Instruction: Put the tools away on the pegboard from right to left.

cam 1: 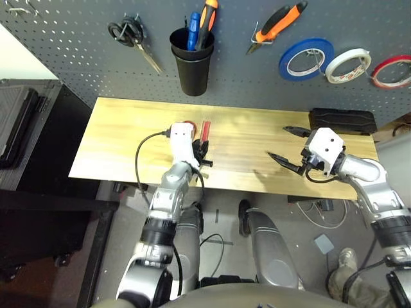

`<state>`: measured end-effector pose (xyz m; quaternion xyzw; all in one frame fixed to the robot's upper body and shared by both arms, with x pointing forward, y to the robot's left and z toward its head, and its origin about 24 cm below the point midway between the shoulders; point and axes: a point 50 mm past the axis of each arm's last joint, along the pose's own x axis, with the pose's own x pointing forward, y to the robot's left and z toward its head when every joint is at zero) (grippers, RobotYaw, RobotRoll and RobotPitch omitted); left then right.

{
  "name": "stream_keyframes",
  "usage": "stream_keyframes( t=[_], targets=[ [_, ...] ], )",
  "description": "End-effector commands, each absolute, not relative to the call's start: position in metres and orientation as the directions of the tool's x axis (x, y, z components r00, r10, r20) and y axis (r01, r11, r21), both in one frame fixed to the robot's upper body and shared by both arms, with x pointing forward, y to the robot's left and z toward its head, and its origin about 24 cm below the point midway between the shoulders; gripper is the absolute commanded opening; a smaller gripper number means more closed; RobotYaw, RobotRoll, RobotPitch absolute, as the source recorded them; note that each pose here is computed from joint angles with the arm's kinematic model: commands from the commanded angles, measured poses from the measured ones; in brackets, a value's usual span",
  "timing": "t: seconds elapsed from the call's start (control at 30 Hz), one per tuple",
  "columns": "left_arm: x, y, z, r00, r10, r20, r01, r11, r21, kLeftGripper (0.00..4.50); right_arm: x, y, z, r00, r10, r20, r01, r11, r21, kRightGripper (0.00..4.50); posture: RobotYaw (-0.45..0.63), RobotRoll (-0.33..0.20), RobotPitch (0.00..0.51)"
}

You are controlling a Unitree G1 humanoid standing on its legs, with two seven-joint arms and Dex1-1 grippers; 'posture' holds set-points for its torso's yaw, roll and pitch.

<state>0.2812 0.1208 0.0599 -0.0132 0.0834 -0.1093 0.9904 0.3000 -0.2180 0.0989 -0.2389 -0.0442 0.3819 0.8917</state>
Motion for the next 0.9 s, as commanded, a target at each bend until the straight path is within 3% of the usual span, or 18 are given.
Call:
stream_keyframes(
  t=[0.03,0.33,0.63,0.9],
  targets=[
    [0.270,0.133,0.066,0.982,-0.166,-0.090,0.164,0.986,-0.029,0.81,0.300,-0.227,0.090,0.715,0.693,-0.090,-0.657,0.623,-0.425,4.50,0.30,0.000,0.288],
    [0.259,0.144,0.135,0.975,-0.117,0.189,0.124,0.992,-0.029,0.81,0.307,-0.240,0.093,0.712,0.702,0.006,-0.639,0.652,-0.409,4.50,0.34,0.000,0.273],
    [0.270,0.140,0.214,0.913,-0.159,0.374,0.167,0.986,0.013,0.81,0.302,-0.272,0.141,0.666,0.716,0.206,-0.606,0.682,-0.409,4.50,0.33,0.000,0.274],
    [0.277,0.138,0.257,0.871,-0.185,0.455,0.201,0.979,0.013,0.81,0.294,-0.291,0.185,0.613,0.756,0.229,-0.642,0.646,-0.413,4.50,0.27,0.000,0.272]
  ],
)
